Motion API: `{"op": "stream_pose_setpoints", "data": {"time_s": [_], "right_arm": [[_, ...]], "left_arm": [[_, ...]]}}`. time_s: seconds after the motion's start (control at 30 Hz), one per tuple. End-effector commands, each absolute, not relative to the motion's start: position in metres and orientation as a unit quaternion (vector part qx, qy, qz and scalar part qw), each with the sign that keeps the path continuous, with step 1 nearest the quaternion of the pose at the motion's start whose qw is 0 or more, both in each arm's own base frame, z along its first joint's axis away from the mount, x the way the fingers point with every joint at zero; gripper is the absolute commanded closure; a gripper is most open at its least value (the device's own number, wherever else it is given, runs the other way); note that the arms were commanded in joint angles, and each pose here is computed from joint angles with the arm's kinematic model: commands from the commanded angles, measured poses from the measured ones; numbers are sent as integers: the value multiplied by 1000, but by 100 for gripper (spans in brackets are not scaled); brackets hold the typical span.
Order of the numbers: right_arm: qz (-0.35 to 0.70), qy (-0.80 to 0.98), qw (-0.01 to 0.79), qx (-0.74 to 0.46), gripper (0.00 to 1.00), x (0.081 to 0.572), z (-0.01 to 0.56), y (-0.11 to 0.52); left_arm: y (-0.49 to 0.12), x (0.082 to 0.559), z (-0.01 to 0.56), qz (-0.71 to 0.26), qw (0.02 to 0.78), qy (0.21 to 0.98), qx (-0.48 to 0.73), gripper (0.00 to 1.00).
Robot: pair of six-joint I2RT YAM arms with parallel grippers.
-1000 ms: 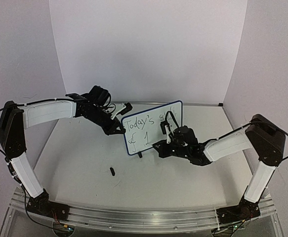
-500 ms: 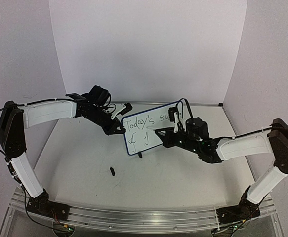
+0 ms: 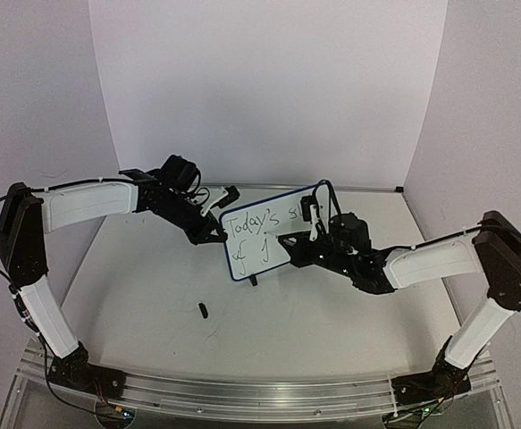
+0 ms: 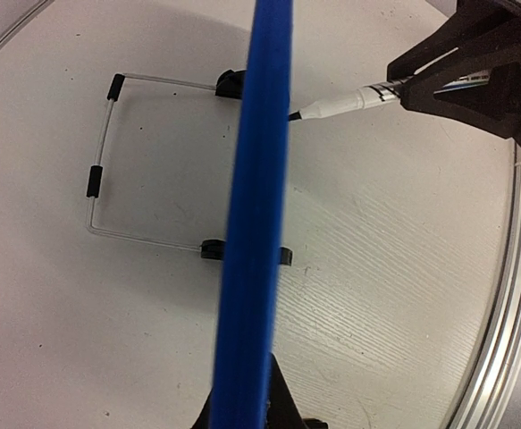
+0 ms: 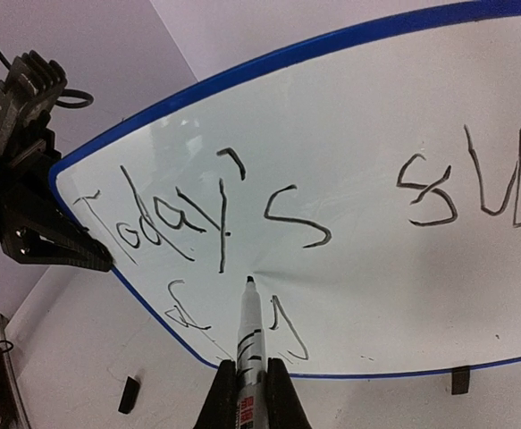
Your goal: Write a sentence on the whiteboard
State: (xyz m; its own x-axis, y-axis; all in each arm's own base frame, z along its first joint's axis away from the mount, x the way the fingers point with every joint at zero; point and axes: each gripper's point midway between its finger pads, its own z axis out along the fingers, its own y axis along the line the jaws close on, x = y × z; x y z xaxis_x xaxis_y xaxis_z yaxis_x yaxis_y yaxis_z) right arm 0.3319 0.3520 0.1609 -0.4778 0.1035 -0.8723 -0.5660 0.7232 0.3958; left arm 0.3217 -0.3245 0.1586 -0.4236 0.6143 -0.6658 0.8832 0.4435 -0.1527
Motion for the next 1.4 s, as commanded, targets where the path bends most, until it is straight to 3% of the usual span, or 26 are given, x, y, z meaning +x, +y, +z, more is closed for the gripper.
{"op": "stream_pose_setpoints", "data": {"time_s": [0.0,0.6,0.83,1.37], "right_arm": [[339,778,511,-139,100,343,175,357],[341,774,513,-144,100,333,180,349],[316,801,492,-130,100,325,148,331],[310,800,501,-114,100,349,146,337]], "left_arm": [[-307,319,114,-194,216,831,475,100],[-307,320,115,-192,217,831,474,100],[-307,319,116,-193,218,830,475,100],[-307,319,116,-193,219,830,475,100]]}}
